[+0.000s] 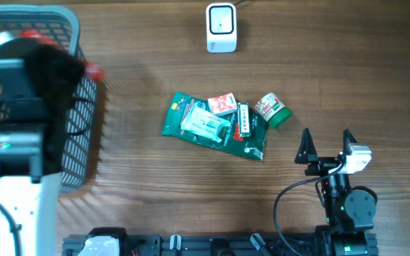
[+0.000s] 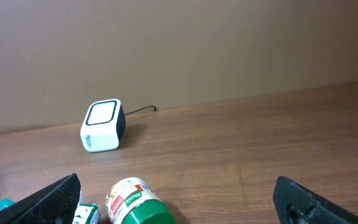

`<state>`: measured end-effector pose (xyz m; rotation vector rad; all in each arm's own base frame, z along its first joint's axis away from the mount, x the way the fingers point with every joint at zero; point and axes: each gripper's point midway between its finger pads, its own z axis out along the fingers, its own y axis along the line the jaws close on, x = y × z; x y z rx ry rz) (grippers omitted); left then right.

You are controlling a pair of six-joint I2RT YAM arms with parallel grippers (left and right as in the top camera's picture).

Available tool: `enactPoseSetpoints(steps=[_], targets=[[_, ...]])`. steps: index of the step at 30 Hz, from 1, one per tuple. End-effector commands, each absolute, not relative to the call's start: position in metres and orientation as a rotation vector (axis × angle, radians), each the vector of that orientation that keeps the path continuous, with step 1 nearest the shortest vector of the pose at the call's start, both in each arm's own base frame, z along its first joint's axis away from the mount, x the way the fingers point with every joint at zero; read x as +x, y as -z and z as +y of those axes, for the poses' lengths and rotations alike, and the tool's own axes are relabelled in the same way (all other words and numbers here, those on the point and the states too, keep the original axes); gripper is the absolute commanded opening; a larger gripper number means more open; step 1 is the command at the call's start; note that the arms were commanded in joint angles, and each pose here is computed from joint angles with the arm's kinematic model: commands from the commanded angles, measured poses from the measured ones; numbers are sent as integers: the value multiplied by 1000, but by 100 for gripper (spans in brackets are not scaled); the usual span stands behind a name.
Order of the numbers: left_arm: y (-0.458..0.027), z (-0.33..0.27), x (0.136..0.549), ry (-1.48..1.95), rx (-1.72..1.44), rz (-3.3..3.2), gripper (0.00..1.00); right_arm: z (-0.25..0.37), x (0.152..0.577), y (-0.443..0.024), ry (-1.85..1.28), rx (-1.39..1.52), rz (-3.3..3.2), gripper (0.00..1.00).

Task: Scan the item barcode
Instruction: 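Carry the Nescafe stick under the scanner and drop it on table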

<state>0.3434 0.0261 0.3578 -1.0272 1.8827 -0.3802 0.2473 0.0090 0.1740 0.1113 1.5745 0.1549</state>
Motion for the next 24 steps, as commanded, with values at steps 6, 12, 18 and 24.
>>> enactPoseSetpoints(steps=[6, 12, 18, 24], targets=[[-213, -215, 393, 452, -456, 2352, 4, 11, 247, -176, -155, 91, 1568, 100], [-133, -378, 394, 705, 136, 2344, 4, 11, 247, -176, -155, 92, 1568, 100], [-153, -439, 401, 1125, -36, 2183, 4, 11, 247, -176, -155, 92, 1568, 100], [-101, -464, 394, 1378, -402, 2284, 4, 11, 247, -175, -155, 92, 1568, 100]])
